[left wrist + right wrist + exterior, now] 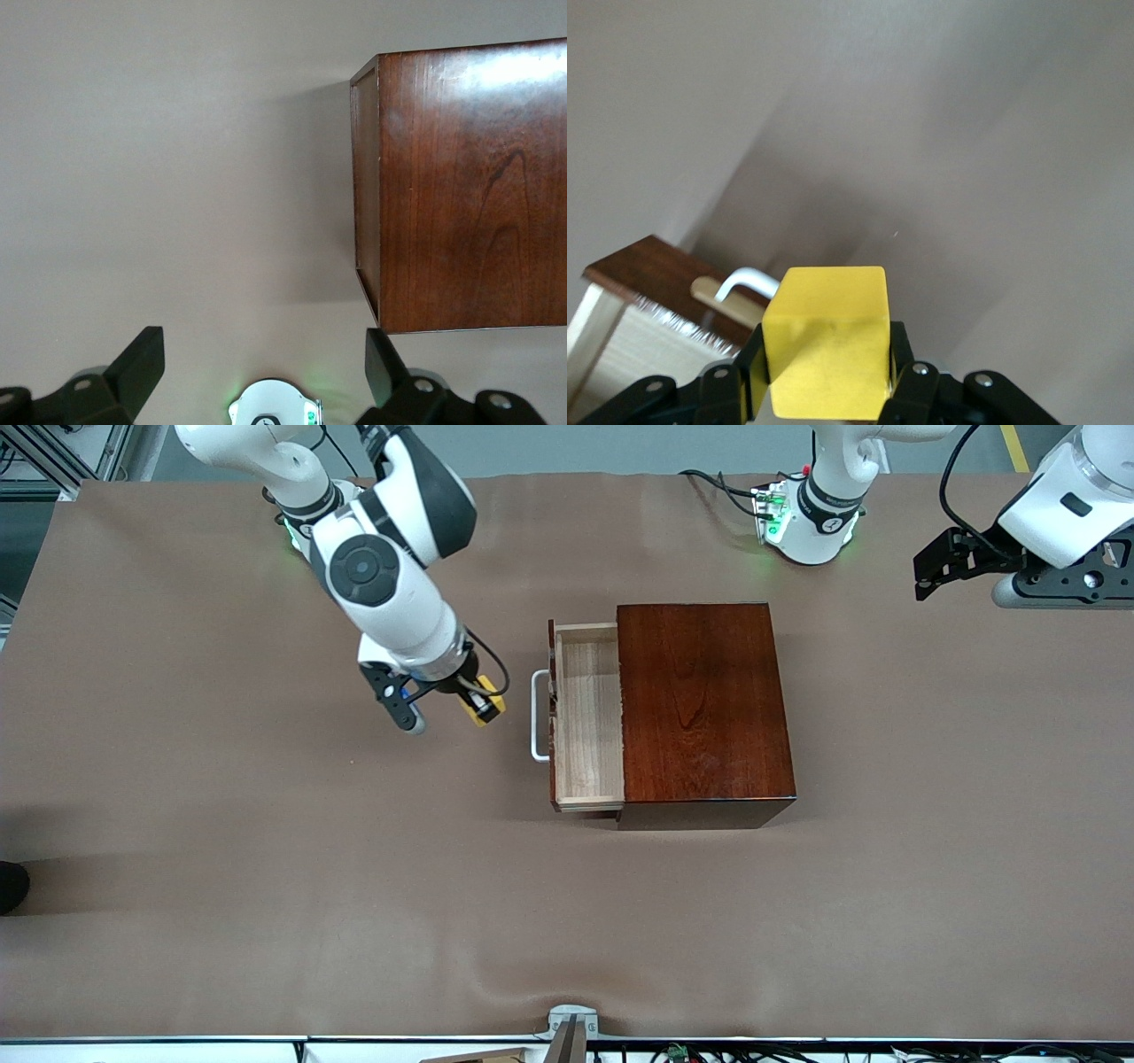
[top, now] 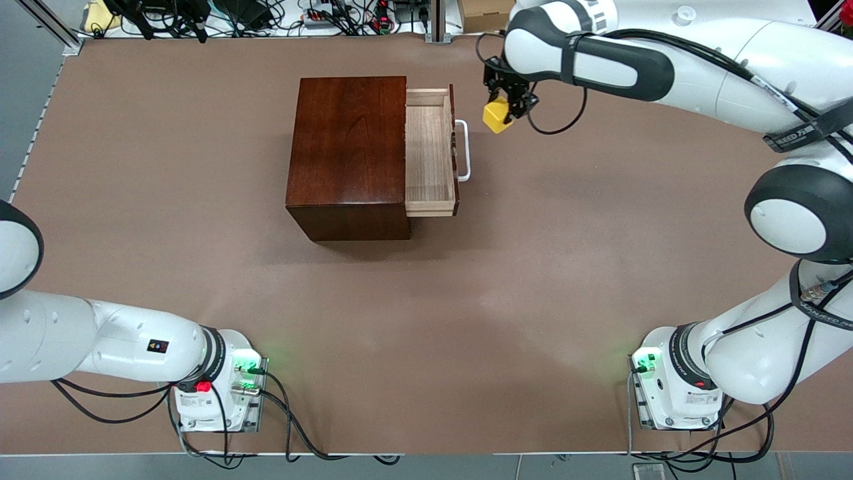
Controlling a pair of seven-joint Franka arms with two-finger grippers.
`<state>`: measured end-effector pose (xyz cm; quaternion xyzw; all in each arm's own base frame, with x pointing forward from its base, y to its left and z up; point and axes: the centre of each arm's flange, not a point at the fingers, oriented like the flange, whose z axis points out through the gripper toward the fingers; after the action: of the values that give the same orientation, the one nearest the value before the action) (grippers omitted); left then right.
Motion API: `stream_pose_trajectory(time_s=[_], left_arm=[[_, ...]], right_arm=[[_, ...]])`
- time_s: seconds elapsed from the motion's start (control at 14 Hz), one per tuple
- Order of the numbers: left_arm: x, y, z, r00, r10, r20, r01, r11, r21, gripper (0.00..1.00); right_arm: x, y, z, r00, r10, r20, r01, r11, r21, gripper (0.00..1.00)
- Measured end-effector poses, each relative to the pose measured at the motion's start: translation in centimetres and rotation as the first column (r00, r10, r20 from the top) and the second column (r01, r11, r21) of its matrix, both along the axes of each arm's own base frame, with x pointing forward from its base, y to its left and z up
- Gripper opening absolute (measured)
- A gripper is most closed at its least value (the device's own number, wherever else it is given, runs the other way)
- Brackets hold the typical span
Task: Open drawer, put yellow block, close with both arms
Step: 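Carry the yellow cube with the right gripper over the open drawer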
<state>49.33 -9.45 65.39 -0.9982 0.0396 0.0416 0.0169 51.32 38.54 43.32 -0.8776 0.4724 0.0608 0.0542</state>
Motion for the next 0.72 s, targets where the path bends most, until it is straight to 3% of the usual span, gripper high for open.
stream_pose_trajectory(time_s=[0.36,0.72], left_arm=[[0.0,-0.2,0.0,1.0,-0.004,0.0,0.004,1.0,0.001,1.0],[0.1,-0.9,-0.5,1.0,-0.016,-0.009,0.016,1.0,0.003,1.0]], right_arm=[[-1.2,5.0,0.6,0.988,-0.15,-0.03,0.151,0.988,0.032,0.56],[-2.8,8.3,-1.3,0.977,-0.208,-0.057,0.21,0.977,0.03,0.56]])
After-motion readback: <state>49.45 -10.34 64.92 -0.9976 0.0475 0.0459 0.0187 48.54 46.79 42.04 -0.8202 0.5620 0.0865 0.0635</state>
